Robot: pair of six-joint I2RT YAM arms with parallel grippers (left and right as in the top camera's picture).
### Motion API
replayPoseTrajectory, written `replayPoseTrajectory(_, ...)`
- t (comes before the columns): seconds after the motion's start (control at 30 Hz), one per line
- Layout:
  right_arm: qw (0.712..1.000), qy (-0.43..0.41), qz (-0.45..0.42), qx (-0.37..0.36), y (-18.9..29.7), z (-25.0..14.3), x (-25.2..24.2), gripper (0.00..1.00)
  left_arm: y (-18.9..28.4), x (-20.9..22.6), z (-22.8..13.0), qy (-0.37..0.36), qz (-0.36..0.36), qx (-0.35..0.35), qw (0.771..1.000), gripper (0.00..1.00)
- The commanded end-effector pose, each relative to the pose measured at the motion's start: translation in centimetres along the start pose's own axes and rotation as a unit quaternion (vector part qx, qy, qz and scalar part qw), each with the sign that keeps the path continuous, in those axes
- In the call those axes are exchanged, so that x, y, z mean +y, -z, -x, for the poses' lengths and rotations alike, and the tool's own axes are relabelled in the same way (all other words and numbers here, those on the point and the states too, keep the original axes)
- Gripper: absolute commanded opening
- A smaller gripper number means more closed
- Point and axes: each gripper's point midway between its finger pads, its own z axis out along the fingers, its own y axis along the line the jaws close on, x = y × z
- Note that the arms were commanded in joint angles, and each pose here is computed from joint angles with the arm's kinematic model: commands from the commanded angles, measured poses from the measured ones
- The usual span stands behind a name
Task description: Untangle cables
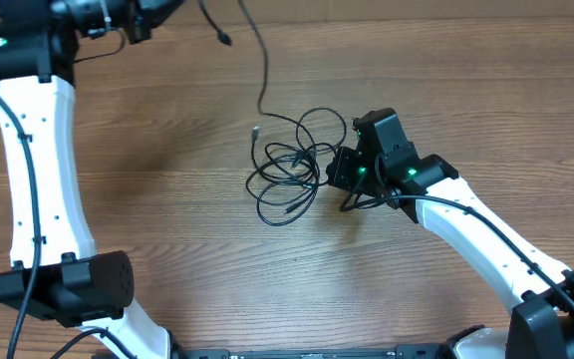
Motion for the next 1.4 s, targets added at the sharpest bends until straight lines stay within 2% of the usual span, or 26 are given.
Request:
replayPoseTrajectory(0.0,1.000,-0.008,0.007,-0.016,0.8,0.8,0.6,0.04,0.8,-2.8,-0.8,-0.021,-0.026,0.008,0.999,0.04)
replayPoseTrajectory(0.1,1.000,-0.007,0.004,-0.014,0.6,0.6,0.3,0.04,1.0,-5.7,0.1,-0.071,-0.065,-0.001,0.995,0.04)
replayPoseTrajectory(0.23,1.000,-0.009,0.000,-0.009,0.2,0.4,0.1,0.04,2.3,-11.3,1.6,-0.150,-0.128,-0.049,0.979,0.04)
replayPoseTrajectory(0.4,1.000,-0.011,-0.007,-0.001,-0.4,0.2,-0.4,0.04,5.7,-17.9,3.2,-0.257,-0.215,-0.166,0.928,0.04)
replayPoseTrajectory(0.5,1.000,-0.012,-0.009,0.000,-0.6,0.1,-0.5,0.04,7.0,-18.2,5.0,-0.244,-0.220,-0.220,0.918,0.04)
replayPoseTrajectory(0.67,1.000,-0.012,-0.012,-0.002,-0.6,0.2,-0.6,0.04,7.3,-15.9,7.6,-0.174,-0.189,-0.252,0.933,0.04)
replayPoseTrajectory(0.97,1.000,-0.012,-0.022,-0.007,-0.7,0.4,-1.0,0.04,11.9,-20.0,9.2,-0.144,-0.290,-0.351,0.879,0.04)
replayPoseTrajectory(1.07,1.000,-0.013,-0.023,-0.006,-0.9,0.3,-1.0,0.04,12.2,-19.8,9.5,-0.171,-0.274,-0.369,0.871,0.04)
replayPoseTrajectory(1.13,1.000,-0.013,-0.022,-0.006,-0.9,0.4,-1.0,0.04,11.6,-18.9,9.8,-0.215,-0.232,-0.377,0.870,0.04)
replayPoseTrajectory(1.23,1.000,-0.013,-0.023,-0.006,-1.0,0.4,-1.1,0.04,9.8,-15.6,10.8,-0.282,-0.130,-0.376,0.873,0.04)
replayPoseTrajectory(1.3,1.000,-0.013,-0.023,-0.006,-1.0,0.4,-1.1,0.04,9.1,-12.3,12.1,-0.293,-0.053,-0.379,0.876,0.04)
replayPoseTrajectory(1.37,1.000,-0.013,-0.023,-0.006,-1.0,0.4,-1.1,0.04,9.5,-8.6,13.7,-0.296,0.038,-0.401,0.866,0.04)
